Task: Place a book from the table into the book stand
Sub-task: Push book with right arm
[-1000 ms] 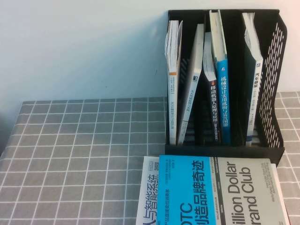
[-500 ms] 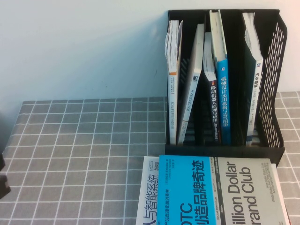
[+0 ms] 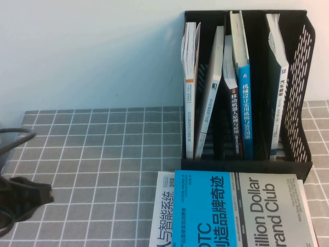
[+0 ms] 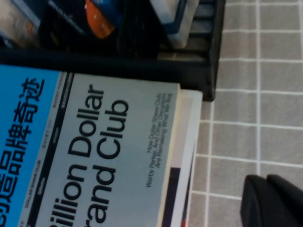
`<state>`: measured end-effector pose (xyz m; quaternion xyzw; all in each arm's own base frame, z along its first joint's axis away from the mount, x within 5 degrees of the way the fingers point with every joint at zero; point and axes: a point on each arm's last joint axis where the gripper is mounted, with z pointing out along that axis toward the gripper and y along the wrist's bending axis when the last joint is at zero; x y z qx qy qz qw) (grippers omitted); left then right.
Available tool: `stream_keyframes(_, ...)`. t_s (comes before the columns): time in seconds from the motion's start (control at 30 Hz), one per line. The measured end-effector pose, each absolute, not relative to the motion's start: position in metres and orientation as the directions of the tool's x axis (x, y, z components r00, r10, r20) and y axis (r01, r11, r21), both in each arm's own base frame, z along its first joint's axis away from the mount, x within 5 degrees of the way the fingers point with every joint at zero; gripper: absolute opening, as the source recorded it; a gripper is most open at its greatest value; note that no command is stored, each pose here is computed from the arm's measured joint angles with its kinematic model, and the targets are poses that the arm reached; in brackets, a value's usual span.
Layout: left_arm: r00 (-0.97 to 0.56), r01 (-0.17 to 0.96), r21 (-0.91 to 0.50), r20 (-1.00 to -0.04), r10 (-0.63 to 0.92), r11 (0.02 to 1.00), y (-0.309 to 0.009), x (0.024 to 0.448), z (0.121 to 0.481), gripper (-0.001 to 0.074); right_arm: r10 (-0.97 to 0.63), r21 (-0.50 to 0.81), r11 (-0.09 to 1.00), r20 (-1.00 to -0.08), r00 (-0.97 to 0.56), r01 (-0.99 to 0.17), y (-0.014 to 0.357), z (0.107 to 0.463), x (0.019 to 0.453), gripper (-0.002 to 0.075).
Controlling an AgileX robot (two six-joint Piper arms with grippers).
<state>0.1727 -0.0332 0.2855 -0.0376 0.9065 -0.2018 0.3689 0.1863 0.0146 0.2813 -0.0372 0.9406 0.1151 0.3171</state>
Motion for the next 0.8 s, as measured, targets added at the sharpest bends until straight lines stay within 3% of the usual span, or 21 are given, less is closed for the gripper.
stream_keyframes(0.27, -0.775, 0.195, -0.472, -0.612, -0.160, 0.860, -0.047, 0.188, 0.274, -0.0003, -0.031, 0.335, 0.919, -0.464, -0.885, -0.207, 0.028, 0.228, 0.220, -0.0003)
stream_keyframes(0.53, -0.830, 0.080, -0.603, -0.481, -0.282, 0.794, -0.032, 0.207, 0.256, -0.0003, -0.110, 0.335, 0.905, -0.413, -0.904, -0.264, 0.049, 0.199, 0.225, -0.0003)
stream_keyframes(0.8, -0.857, 0.015, -0.694, -0.379, -0.348, 0.720, -0.024, 0.220, 0.241, -0.0003, -0.072, 0.319, 0.929, -0.344, -0.936, -0.189, 0.048, 0.179, 0.233, -0.0003)
